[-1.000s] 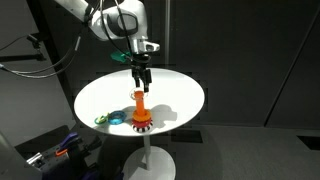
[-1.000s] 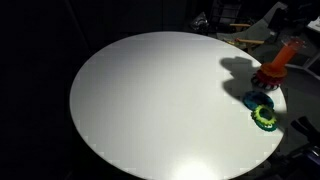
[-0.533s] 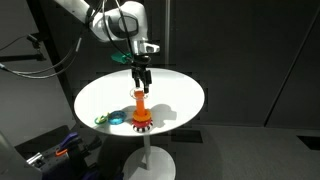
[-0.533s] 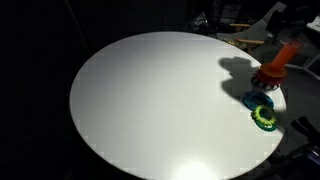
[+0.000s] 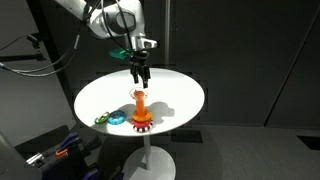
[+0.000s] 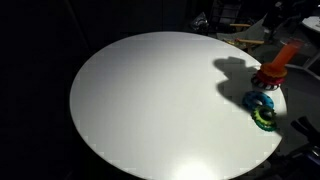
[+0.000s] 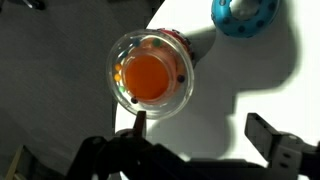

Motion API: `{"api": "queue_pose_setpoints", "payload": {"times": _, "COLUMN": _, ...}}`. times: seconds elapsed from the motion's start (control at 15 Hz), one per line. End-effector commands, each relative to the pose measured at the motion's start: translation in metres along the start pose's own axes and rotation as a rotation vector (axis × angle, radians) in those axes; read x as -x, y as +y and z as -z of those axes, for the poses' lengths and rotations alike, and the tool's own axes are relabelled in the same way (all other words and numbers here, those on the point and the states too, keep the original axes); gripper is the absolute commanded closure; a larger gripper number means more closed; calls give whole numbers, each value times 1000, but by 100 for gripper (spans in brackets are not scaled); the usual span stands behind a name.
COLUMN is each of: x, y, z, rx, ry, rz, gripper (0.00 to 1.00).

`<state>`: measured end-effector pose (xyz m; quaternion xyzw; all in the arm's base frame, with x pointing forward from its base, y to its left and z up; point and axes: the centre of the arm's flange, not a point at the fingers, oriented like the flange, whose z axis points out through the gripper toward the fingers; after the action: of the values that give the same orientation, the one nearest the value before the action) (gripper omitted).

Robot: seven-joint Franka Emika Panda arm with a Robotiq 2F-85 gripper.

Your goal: Put the transparent circular object on the orange object

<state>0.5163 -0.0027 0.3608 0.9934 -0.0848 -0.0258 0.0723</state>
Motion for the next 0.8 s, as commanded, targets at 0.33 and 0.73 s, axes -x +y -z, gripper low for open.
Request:
{"api": "queue_pose_setpoints", "payload": {"times": 0.33, "x": 25, "y": -28, "z": 22, "rx": 0, "ry": -47, "rz": 34, "gripper": 0}}
{"api": "queue_pose_setpoints", "payload": {"times": 0.73, "x": 36, "y": -29, "z": 22, "rx": 34, "ry": -59, "rz": 29, "gripper": 0}}
